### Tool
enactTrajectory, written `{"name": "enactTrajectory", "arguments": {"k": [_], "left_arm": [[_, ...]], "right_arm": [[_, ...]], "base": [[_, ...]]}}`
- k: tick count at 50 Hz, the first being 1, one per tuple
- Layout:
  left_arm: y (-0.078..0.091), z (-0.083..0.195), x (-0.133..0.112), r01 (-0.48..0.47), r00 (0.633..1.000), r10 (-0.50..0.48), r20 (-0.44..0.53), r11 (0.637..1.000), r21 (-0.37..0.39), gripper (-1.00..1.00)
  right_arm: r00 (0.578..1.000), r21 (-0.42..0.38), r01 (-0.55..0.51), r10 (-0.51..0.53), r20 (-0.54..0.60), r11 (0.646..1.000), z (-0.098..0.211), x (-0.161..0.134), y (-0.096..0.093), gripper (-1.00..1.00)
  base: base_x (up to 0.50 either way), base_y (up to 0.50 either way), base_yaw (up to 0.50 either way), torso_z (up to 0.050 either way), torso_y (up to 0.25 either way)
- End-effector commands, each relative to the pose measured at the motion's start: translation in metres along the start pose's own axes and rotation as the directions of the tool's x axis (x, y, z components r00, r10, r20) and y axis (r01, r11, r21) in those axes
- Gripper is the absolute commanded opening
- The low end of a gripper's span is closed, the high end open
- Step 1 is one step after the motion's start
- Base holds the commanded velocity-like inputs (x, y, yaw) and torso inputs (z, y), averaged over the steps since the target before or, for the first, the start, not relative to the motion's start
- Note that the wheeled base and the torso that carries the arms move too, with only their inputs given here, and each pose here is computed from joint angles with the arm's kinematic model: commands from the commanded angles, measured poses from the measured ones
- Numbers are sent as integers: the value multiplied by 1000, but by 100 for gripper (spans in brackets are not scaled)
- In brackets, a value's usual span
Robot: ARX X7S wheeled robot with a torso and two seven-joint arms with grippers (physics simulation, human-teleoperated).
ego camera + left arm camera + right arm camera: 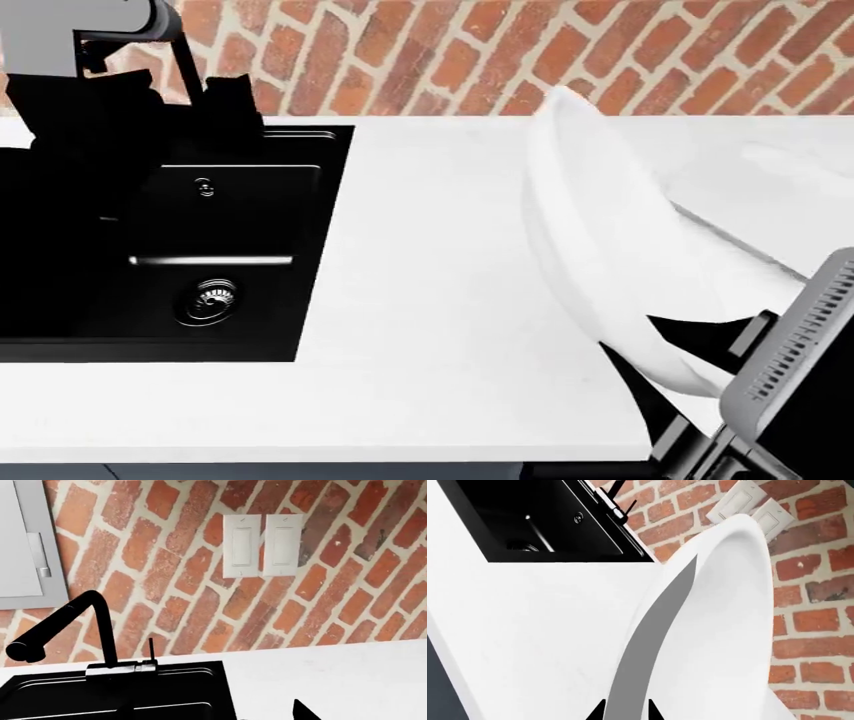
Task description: Place the two vegetables and bowl onto the tray for setting up a vegetable dip station.
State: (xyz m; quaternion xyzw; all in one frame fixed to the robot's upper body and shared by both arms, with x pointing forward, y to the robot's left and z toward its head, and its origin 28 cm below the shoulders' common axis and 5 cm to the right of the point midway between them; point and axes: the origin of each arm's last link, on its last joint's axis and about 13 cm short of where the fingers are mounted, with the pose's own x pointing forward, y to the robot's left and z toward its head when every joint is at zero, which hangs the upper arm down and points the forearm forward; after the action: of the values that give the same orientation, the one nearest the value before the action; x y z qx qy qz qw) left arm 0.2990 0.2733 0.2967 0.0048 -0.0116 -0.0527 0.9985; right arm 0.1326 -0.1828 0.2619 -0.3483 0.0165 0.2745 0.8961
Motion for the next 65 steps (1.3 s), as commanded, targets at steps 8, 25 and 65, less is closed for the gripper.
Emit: {"name": "enactTrajectory", "arguments": {"k": [8, 25, 65], "left_arm": [[-1, 1, 0, 4, 1000, -4, 7, 1000, -9, 100], [0, 1, -1, 2, 1000, -2, 8, 1000, -11, 100], [1, 0, 1, -6, 1000, 6, 6, 1000, -13, 100]], "right_arm": [[983, -123, 150, -135, 124, 981, 21, -7, -20, -100], [980, -126, 164, -147, 137, 978, 24, -8, -22, -100], [943, -155, 233, -183, 279, 960, 38, -10, -27, -100]], "base": [[-2, -500, 0, 0, 1], [-2, -500, 0, 0, 0], [55, -441, 0, 0, 1]]}}
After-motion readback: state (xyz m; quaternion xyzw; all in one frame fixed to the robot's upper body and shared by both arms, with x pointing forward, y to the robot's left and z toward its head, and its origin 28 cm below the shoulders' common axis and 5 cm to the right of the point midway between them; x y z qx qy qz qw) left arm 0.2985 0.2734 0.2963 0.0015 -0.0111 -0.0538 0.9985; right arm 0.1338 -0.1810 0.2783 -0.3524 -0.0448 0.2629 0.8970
